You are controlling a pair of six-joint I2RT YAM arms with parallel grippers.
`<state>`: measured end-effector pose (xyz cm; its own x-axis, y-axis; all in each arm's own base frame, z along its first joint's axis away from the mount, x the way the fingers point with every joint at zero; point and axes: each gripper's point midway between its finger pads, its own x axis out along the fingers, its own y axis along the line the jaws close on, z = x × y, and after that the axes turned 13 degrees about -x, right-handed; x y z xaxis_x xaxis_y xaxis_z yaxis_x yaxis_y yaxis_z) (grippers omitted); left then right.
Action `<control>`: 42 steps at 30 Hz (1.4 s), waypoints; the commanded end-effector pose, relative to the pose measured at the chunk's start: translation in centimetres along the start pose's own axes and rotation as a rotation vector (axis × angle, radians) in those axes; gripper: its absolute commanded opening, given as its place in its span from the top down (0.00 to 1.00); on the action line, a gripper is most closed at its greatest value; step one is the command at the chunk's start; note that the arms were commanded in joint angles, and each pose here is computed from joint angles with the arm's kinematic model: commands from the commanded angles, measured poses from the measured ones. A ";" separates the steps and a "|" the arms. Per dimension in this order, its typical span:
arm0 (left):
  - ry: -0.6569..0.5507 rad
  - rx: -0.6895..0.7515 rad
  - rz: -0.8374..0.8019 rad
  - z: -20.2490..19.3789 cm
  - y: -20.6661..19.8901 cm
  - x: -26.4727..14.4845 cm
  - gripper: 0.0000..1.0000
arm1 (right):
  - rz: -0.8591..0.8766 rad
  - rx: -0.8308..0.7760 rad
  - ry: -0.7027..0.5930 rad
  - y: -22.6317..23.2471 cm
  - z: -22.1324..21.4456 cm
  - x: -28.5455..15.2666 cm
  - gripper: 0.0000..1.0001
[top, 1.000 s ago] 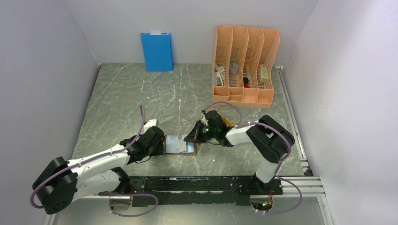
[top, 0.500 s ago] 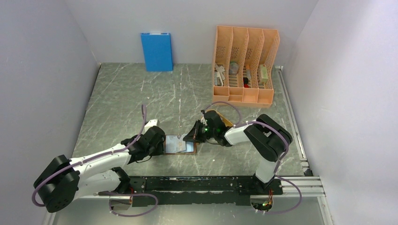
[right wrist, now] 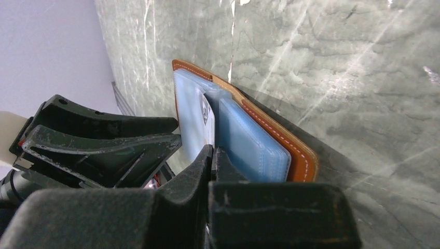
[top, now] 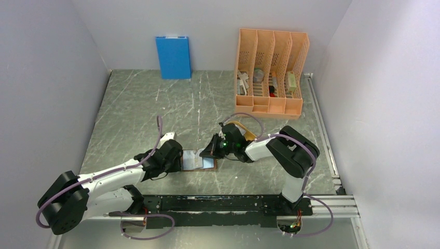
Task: Put the credit cards into the card holder
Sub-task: Insert the credit card into the card holder.
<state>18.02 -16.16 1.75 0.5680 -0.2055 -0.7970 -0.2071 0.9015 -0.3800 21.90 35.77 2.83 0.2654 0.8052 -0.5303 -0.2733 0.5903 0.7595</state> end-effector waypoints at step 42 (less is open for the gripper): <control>0.022 -0.008 -0.108 -0.3 -2.1 0.2 0.73 | -0.085 -0.080 0.107 2.0 -1.8 1.6 0.60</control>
<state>18.01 -17.11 1.94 0.5646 -0.2566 -0.7845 -0.1848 0.8871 -0.4231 20.41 37.92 2.92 0.1980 0.7656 -0.6120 -0.3244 0.6404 0.6962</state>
